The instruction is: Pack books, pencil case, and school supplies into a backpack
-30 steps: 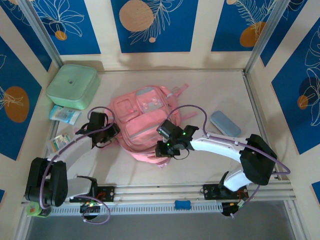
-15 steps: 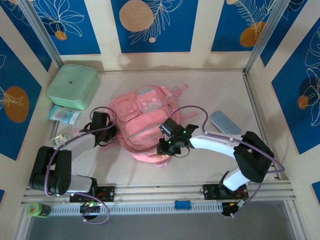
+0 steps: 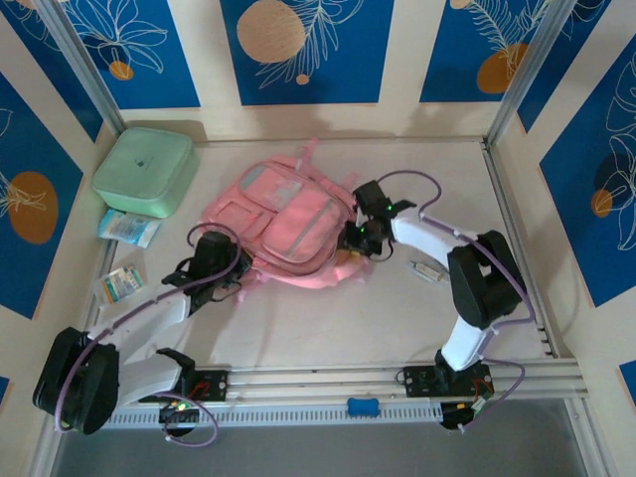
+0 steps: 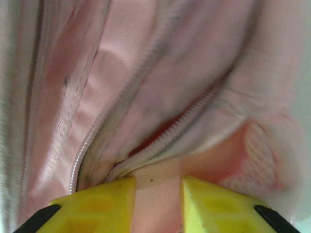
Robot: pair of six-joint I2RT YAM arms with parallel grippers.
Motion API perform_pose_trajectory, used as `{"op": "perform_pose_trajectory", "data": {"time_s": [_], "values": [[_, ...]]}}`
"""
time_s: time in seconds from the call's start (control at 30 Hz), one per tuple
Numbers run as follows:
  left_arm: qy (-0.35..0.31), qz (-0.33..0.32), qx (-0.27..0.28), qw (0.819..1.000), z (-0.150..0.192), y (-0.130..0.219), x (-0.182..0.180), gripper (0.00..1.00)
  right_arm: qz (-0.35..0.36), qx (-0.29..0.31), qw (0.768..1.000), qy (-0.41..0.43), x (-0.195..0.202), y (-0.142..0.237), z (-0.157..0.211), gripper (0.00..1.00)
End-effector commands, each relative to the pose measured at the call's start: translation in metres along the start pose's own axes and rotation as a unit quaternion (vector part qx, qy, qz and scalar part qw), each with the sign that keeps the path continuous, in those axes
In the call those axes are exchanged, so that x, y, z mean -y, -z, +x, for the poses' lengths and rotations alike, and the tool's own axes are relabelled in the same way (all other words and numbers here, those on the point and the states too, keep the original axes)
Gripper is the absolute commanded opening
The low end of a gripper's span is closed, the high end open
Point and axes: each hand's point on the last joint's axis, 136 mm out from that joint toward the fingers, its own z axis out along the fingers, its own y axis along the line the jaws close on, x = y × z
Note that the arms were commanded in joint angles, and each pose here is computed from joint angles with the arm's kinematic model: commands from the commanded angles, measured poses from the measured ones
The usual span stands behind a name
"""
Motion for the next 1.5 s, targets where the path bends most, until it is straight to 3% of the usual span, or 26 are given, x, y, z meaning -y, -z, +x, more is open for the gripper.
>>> {"op": "perform_pose_trajectory", "data": {"time_s": [0.0, 0.13, 0.3, 0.43, 0.6, 1.03, 1.27, 1.47], "values": [[0.045, 0.027, 0.007, 0.999, 0.012, 0.005, 0.021, 0.0, -0.003, 0.037, 0.999, 0.023, 0.001, 0.014, -0.041, 0.35], [0.056, 0.036, 0.008, 0.998, 0.024, 0.005, 0.038, 0.0, 0.016, 0.061, 0.995, 0.071, -0.008, 0.041, -0.031, 0.44], [0.068, 0.047, 0.01, 0.996, 0.031, 0.006, 0.053, 0.0, 0.04, 0.065, 0.989, 0.127, -0.022, 0.058, 0.027, 0.47], [0.081, 0.061, -0.002, 0.995, 0.042, 0.004, 0.065, 0.0, 0.023, 0.045, 0.982, 0.181, -0.05, 0.043, 0.09, 0.46], [0.091, 0.066, -0.006, 0.994, 0.051, 0.002, 0.071, 0.0, -0.032, 0.03, 0.975, 0.219, -0.09, 0.019, 0.134, 0.42], [0.1, 0.08, 0.006, 0.992, 0.05, 0.006, 0.079, 0.0, -0.043, 0.112, 0.971, 0.209, -0.128, -0.024, 0.143, 0.29], [0.098, 0.08, 0.01, 0.992, 0.05, 0.007, 0.077, 0.0, 0.003, 0.144, 0.965, 0.217, -0.123, -0.034, 0.131, 0.3], [0.099, 0.086, 0.011, 0.991, 0.05, 0.007, 0.077, 0.0, -0.001, 0.181, 0.95, 0.255, -0.125, -0.039, 0.125, 0.31]]}}
